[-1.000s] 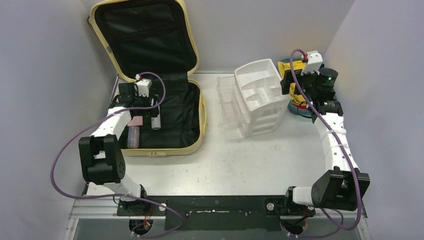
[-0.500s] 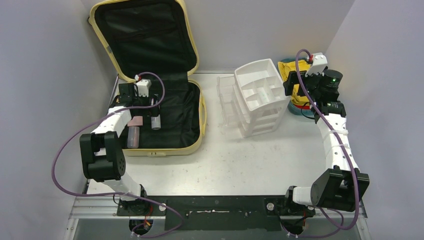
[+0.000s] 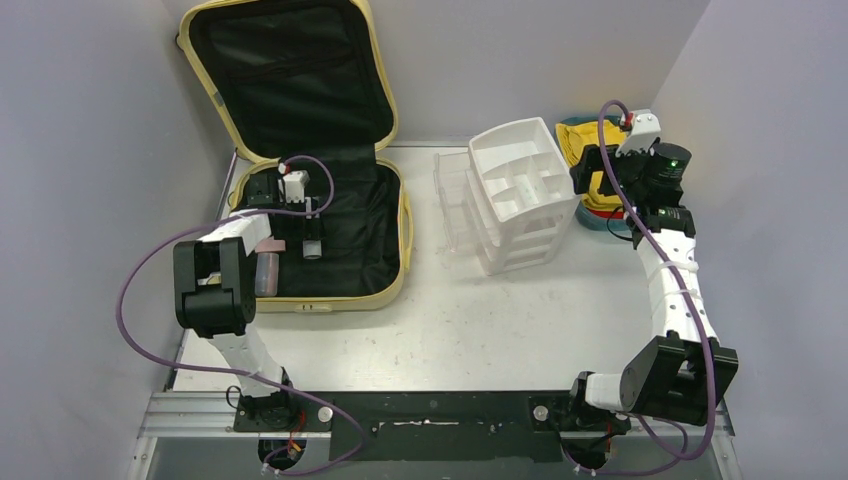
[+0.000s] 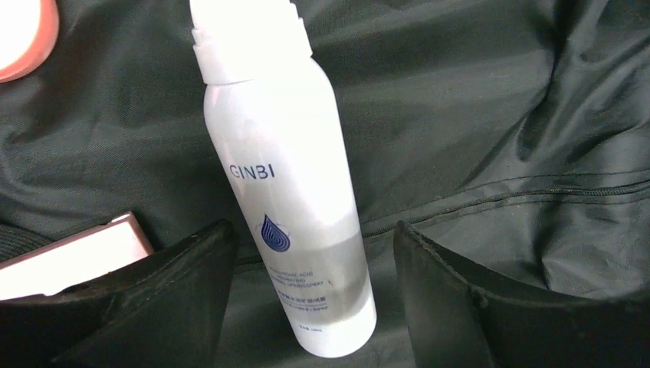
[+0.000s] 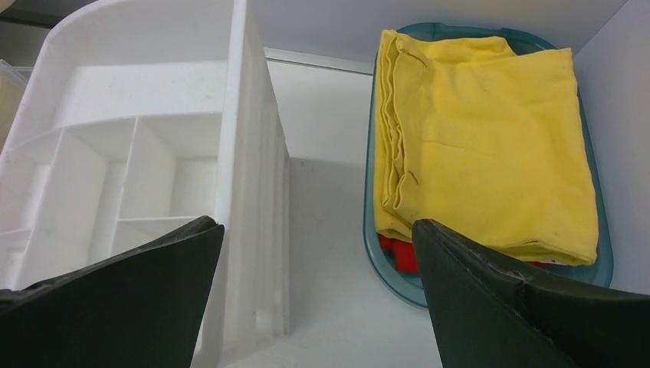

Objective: Open, take out, and arrange the luggage
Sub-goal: Pick up the personal item from the luggage, then place the personal item in the drawer.

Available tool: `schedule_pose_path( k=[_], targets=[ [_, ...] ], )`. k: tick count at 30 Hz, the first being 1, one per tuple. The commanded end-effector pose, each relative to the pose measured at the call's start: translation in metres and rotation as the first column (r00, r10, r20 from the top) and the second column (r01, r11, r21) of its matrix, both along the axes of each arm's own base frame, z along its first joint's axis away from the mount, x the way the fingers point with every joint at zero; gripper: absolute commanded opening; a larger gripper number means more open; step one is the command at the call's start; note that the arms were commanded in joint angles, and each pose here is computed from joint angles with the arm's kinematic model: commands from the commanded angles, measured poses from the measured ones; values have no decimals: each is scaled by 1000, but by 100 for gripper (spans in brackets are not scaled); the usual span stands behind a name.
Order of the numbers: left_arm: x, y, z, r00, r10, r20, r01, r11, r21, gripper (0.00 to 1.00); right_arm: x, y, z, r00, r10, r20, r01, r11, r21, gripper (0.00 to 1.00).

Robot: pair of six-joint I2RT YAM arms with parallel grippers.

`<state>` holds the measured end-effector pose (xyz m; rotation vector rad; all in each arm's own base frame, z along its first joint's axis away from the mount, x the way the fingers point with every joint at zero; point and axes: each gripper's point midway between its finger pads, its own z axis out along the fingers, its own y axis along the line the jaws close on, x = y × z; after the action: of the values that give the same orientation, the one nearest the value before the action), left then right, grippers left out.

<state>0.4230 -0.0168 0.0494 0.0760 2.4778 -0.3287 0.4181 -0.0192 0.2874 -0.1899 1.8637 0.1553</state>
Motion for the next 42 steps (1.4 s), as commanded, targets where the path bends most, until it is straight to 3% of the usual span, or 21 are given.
schedule_pose_path(
  k=[1, 6, 11, 14, 21, 27, 36, 39, 42],
  targets=[
    [28, -4, 20, 996, 0, 88, 1, 1000, -11, 67, -2, 2, 29, 995, 16, 98, -16, 1000, 0, 100],
    [30, -3, 18, 996, 7, 90, -7, 1000, 3, 53, -2, 0, 27, 995, 13, 96, -13, 1000, 1, 100],
    [32, -7, 29, 995, 6, 101, -5, 1000, -17, 15, -2, -2, 27, 995, 10, 96, -10, 1000, 7, 100],
    [32, -15, 54, 990, -20, 138, 27, 998, -52, 0, -3, -5, 27, 995, 3, 97, -4, 1000, 13, 100],
    [25, -52, 158, 941, -111, 319, 173, 970, -170, 0, -3, -12, 27, 995, -14, 101, 13, 1000, 16, 100],
    [5, -121, 250, 829, -235, 508, 396, 888, -235, 0, -2, -25, 22, 993, -60, 100, 58, 998, 26, 100],
    [-11, -258, 325, 774, -319, 547, 596, 658, -461, 0, -5, -46, 18, 987, -113, 117, 109, 993, 36, 100],
    [-13, -295, 332, 785, -322, 529, 597, 624, -505, 0, -7, -51, 20, 985, -116, 130, 111, 993, 44, 100],
    [-6, -313, 328, 833, -276, 480, 538, 612, -580, 0, -11, -56, 22, 982, -131, 134, 122, 990, 76, 100]
  ],
)
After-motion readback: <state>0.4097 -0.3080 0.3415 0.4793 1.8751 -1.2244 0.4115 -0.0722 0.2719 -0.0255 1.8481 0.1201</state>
